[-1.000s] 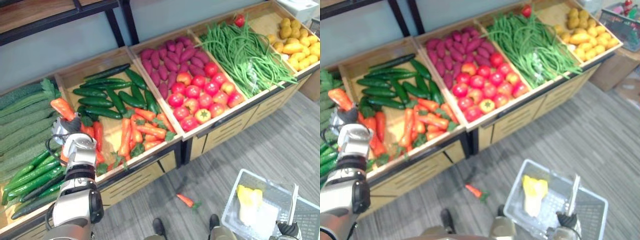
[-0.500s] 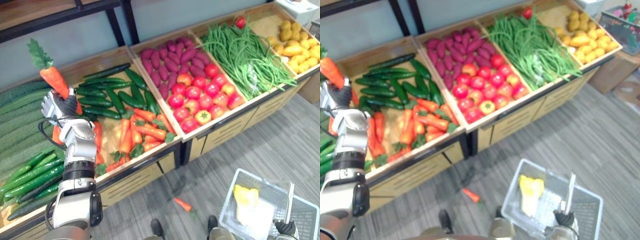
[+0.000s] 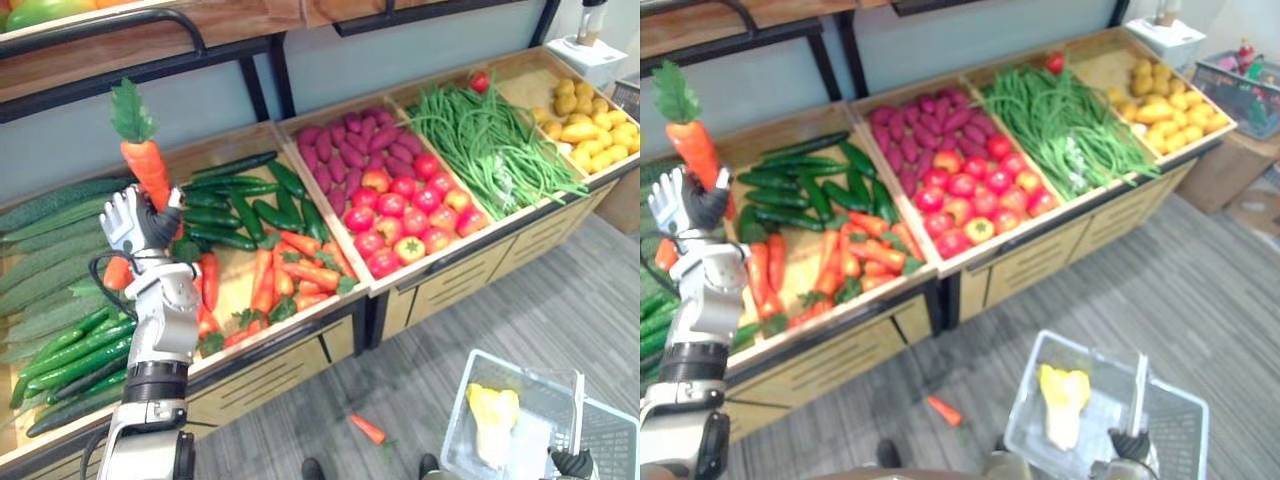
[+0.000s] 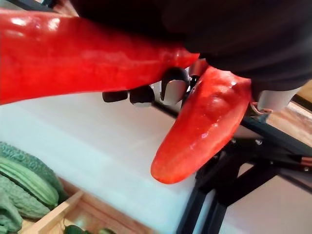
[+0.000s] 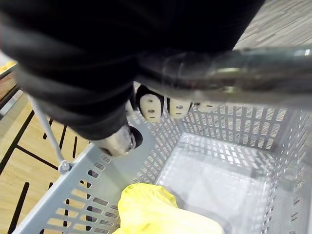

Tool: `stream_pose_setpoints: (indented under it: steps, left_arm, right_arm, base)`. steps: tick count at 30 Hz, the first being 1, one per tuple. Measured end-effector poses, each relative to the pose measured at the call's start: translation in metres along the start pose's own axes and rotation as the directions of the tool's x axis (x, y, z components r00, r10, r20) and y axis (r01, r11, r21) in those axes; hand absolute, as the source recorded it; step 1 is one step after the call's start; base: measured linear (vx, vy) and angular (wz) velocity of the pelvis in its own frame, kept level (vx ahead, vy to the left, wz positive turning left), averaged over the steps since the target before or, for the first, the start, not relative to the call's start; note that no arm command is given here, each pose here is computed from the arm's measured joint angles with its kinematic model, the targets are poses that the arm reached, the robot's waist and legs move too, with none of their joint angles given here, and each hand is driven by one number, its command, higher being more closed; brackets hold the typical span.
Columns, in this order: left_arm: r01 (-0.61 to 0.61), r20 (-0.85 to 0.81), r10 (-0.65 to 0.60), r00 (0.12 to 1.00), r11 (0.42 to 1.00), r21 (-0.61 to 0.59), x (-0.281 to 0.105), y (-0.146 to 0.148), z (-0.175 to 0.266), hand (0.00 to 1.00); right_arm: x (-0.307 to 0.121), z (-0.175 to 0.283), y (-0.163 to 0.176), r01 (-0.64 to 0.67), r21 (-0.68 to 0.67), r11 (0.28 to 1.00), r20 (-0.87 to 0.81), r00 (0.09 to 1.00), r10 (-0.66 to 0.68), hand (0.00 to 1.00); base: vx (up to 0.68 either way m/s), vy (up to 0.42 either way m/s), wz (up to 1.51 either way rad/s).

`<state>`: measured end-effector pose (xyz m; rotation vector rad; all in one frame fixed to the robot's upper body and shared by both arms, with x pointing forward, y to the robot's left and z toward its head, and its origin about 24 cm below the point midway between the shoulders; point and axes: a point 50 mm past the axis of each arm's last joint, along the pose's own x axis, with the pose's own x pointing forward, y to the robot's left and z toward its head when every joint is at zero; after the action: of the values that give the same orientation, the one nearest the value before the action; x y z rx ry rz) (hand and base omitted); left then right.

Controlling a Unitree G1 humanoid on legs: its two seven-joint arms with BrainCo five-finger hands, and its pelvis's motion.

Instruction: Pick vegetable in the basket

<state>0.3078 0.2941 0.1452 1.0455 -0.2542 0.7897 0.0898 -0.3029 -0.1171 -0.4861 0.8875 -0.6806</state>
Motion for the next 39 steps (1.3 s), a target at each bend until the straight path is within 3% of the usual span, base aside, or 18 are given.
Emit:
stream_pose_setpoints:
  steps: [7,14,20,39]
  left_arm:
    - [0.097,0.126,-0.104,0.987,0.993,0.066,-0.015,-0.004,0.000,1.00]
    - [0.230,0.344,-0.237,0.908,0.971,0.061,-0.027,-0.001,0.015,1.00]
    - [0.311,0.374,-0.281,0.884,0.950,-0.022,-0.034,-0.001,0.016,1.00]
    - [0.498,0.570,-0.429,0.700,0.866,0.041,-0.062,-0.001,0.040,1.00]
  right_arm:
    - [0.005,0.003,-0.008,0.003,-0.025,1.000,0.020,1.000,-0.002,1.00]
    - [0.013,0.011,-0.024,0.008,-0.086,0.996,0.067,0.998,-0.003,1.00]
    - [0.019,0.016,-0.037,0.028,-0.170,0.985,0.106,0.994,-0.010,1.00]
    - [0.023,0.027,-0.051,0.038,-0.226,0.973,0.178,0.984,0.003,1.00]
  base:
    - [0.03,-0.004,0.02]
    - [-0.01,0.001,-0.02]
    - [-0.02,0.000,-0.08]
    - [0.00,-0.002,-0.02]
